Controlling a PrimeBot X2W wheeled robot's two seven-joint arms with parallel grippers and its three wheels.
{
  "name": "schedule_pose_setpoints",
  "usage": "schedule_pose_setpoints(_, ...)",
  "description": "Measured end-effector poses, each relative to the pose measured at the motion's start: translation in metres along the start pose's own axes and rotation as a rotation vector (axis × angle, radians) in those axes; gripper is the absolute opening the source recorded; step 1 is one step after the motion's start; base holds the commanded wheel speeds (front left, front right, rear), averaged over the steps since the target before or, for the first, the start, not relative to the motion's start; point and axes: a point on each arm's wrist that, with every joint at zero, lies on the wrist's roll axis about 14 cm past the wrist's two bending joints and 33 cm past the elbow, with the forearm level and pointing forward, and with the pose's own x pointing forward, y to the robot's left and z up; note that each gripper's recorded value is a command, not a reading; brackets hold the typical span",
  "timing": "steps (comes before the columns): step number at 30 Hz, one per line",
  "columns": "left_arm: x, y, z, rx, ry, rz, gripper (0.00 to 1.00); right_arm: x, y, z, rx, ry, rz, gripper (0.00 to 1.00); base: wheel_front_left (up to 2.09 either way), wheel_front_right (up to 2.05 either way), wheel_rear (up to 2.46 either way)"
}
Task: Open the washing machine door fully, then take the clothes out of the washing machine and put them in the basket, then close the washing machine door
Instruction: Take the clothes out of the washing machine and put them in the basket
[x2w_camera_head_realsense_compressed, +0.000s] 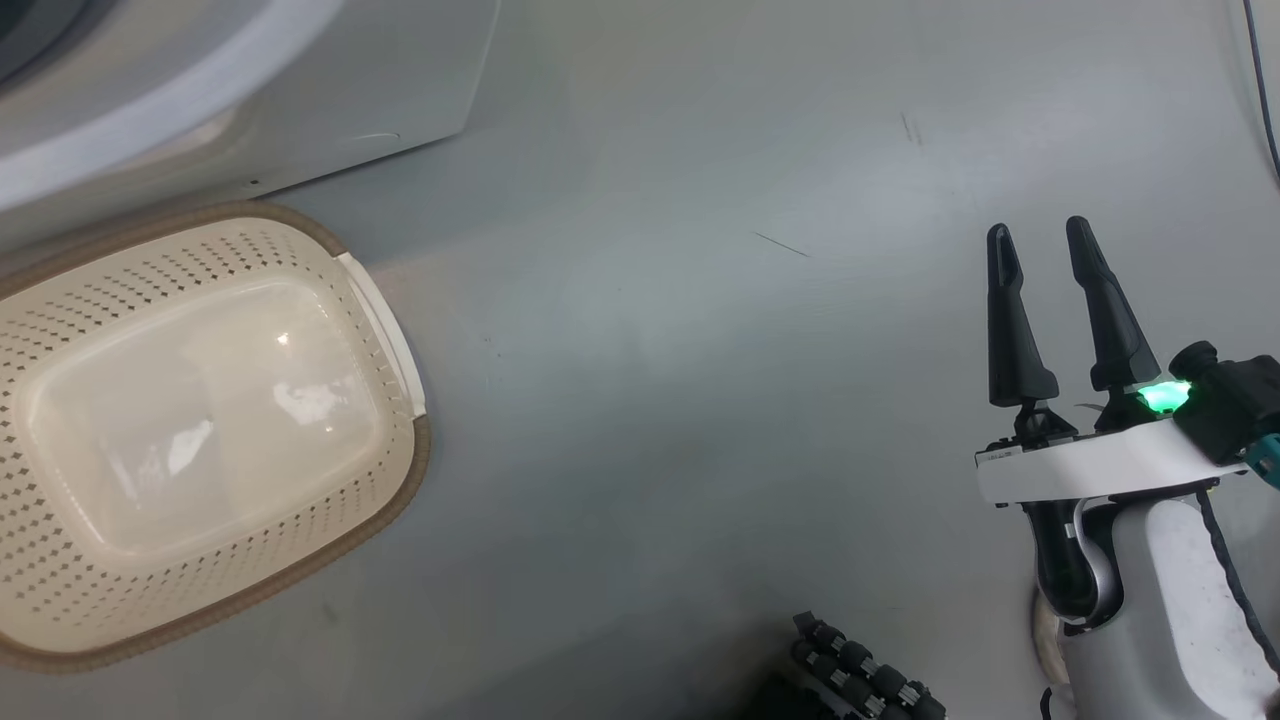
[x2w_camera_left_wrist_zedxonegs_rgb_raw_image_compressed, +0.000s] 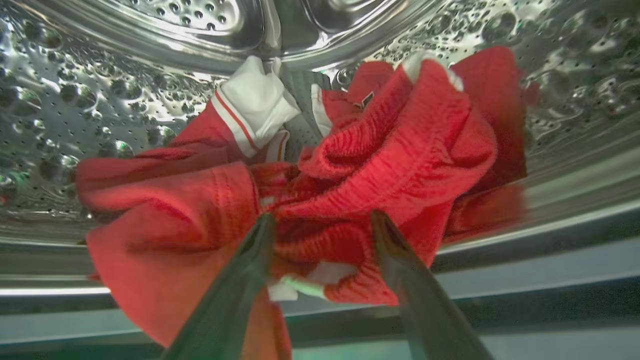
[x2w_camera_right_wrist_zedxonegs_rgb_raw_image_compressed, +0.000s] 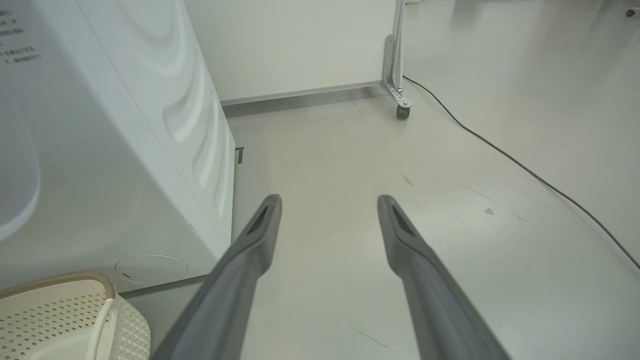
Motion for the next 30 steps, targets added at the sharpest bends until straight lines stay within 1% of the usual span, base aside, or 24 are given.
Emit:
schedule_pose_setpoints(5, 0.008, 0.006, -0.013, -0.007, 0.029, 0.014, 1.00, 0.004, -0.001, -0.007, 0.001, 0.016, -0.003, 1.00, 0.00, 0.00, 0.00)
schedule_pose_setpoints(6, 0.008, 0.007, -0.014, -0.009, 0.031, 0.017, 0.93, 0.005, 0.001, -0.007, 0.001, 0.017, 0.003, 1.00, 0.00, 0.00, 0.00)
schedule_pose_setpoints(7, 0.009, 0.009, -0.014, -0.007, 0.031, 0.021, 0.62, 0.007, 0.003, -0.007, 0.002, 0.015, 0.008, 1.00, 0.00, 0.00, 0.00)
schedule_pose_setpoints(8, 0.009, 0.010, -0.014, -0.007, 0.030, 0.026, 0.35, 0.008, 0.004, -0.007, 0.003, 0.014, 0.012, 1.00, 0.00, 0.00, 0.00)
schedule_pose_setpoints(9, 0.009, 0.011, -0.014, -0.010, 0.031, 0.028, 0.20, 0.008, 0.005, -0.007, 0.004, 0.014, 0.014, 1.00, 0.00, 0.00, 0.00)
schedule_pose_setpoints(10, 0.010, 0.013, -0.015, -0.011, 0.034, 0.031, 0.01, 0.009, 0.005, -0.007, 0.006, 0.014, 0.015, 1.00, 0.00, 0.00, 0.00)
schedule_pose_setpoints(11, 0.010, 0.014, -0.016, -0.014, 0.036, 0.033, 0.00, 0.010, 0.005, -0.007, 0.010, 0.013, 0.016, 1.00, 0.00, 0.00, 0.00)
schedule_pose_setpoints(20, 0.011, 0.022, -0.017, -0.021, 0.027, 0.055, 0.00, 0.014, 0.008, -0.008, 0.023, 0.013, 0.023, 1.00, 0.00, 0.00, 0.00)
schedule_pose_setpoints(30, -0.001, 0.018, 0.007, -0.004, -0.100, 0.044, 0.00, 0.021, 0.012, -0.002, 0.034, -0.012, 0.034, 1.00, 0.00, 0.00, 0.00)
